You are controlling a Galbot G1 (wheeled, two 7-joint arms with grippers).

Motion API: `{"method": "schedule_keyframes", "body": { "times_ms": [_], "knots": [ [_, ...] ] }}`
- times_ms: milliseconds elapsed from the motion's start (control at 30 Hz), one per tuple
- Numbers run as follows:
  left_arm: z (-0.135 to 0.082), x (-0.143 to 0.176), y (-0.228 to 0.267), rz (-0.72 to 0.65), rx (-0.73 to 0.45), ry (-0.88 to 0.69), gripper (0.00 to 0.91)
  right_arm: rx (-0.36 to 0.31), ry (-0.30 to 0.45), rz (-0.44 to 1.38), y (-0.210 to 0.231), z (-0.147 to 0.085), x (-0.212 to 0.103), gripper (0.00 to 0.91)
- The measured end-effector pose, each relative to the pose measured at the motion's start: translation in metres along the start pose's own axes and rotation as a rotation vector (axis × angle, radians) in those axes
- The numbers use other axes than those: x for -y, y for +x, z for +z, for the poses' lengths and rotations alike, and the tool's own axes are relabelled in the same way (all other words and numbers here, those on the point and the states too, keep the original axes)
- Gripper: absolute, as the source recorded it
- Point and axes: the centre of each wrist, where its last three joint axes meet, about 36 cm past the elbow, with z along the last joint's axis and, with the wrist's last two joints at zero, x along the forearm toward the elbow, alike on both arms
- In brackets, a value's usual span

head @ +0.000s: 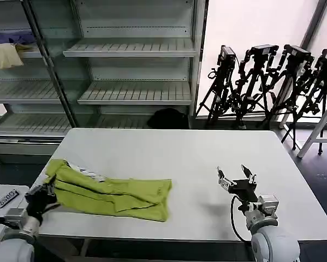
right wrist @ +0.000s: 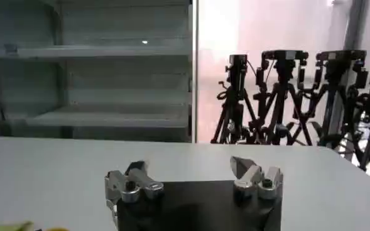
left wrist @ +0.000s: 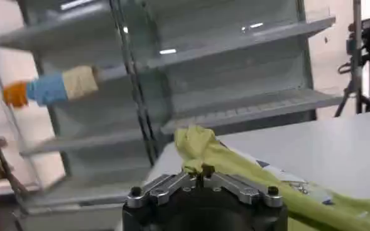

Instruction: Fold and organize the clothes.

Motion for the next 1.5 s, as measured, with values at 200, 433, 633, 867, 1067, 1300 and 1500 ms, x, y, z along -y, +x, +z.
{"method": "schedule_keyframes", "body": {
  "times_ms": [200, 433, 633, 867, 1067, 1300, 1500],
  "knots": [
    [-0.016, -0.001, 0.005, 0.031, 0.044, -0.107, 0.000, -0.007, 0.000, 0.009, 0.000, 0.004, 0.003, 0.907],
    [-0.026, 0.048, 0.021, 0.146, 0.085, -0.159, 0.000, -0.018, -0.003, 0.014, 0.001, 0.008, 0.003, 0.907],
    [-0.034, 0.093, 0.030, 0.248, 0.116, -0.179, 0.000, -0.024, -0.003, 0.011, 0.000, 0.012, 0.002, 0.907],
    [-0.037, 0.133, 0.037, 0.347, 0.118, -0.173, 0.000, -0.026, -0.001, 0.011, -0.002, 0.013, 0.002, 0.907],
    [-0.038, 0.159, 0.039, 0.396, 0.108, -0.155, 0.000, -0.025, 0.004, 0.008, -0.005, 0.015, -0.002, 0.907],
    [-0.034, 0.183, 0.039, 0.434, 0.074, -0.125, 0.010, -0.022, 0.018, 0.010, -0.007, 0.017, -0.004, 0.907],
    [-0.030, 0.201, 0.039, 0.450, 0.039, -0.104, 0.907, -0.022, 0.023, 0.011, -0.008, 0.018, -0.005, 0.907]
  ]
}}
